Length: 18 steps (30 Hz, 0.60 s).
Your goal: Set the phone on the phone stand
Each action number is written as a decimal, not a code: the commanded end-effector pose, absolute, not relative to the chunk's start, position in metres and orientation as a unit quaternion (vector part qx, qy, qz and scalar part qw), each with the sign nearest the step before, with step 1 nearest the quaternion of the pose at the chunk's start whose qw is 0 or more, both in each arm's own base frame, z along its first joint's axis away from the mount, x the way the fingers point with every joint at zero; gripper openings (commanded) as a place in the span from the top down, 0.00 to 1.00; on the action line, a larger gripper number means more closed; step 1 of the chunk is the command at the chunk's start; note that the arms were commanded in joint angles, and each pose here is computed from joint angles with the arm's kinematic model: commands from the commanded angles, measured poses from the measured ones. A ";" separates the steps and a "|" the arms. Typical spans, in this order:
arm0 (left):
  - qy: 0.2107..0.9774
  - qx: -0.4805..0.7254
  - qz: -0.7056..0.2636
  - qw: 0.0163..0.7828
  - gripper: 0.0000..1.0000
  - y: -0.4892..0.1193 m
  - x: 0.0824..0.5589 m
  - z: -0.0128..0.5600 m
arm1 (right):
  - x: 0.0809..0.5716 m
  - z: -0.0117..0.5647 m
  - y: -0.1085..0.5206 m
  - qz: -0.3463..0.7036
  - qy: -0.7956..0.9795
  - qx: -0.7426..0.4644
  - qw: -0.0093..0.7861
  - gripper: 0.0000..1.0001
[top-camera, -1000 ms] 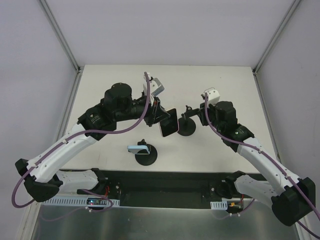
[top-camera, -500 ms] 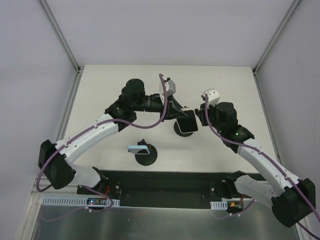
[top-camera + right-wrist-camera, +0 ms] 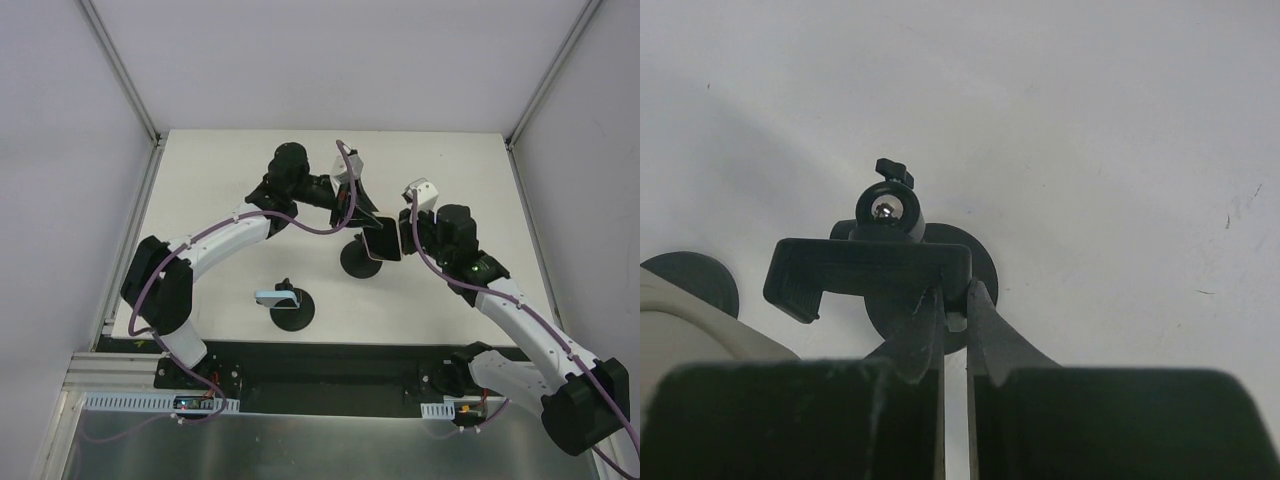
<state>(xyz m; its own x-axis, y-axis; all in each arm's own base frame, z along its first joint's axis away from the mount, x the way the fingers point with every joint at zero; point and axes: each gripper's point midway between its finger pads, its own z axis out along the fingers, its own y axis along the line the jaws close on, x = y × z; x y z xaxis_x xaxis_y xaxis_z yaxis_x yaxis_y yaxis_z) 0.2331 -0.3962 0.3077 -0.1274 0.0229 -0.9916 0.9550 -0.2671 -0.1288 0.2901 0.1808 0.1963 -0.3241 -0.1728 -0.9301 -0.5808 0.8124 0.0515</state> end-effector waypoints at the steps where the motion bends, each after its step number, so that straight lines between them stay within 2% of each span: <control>1: 0.367 0.579 -0.587 0.431 1.00 -0.401 0.229 0.340 | 0.289 0.243 0.196 0.236 0.744 -0.254 0.571 0.99; 6: 0.353 0.597 -0.588 0.417 1.00 -0.402 0.230 0.325 | 0.286 0.243 0.201 0.261 0.741 -0.264 0.559 1.00; 14: 0.315 0.621 -0.556 0.454 1.00 -0.399 0.229 0.315 | 0.276 0.250 0.212 0.284 0.727 -0.305 0.546 0.99; 18: 0.318 0.633 -0.566 0.421 1.00 -0.397 0.231 0.309 | 0.271 0.252 0.215 0.283 0.707 -0.345 0.549 1.00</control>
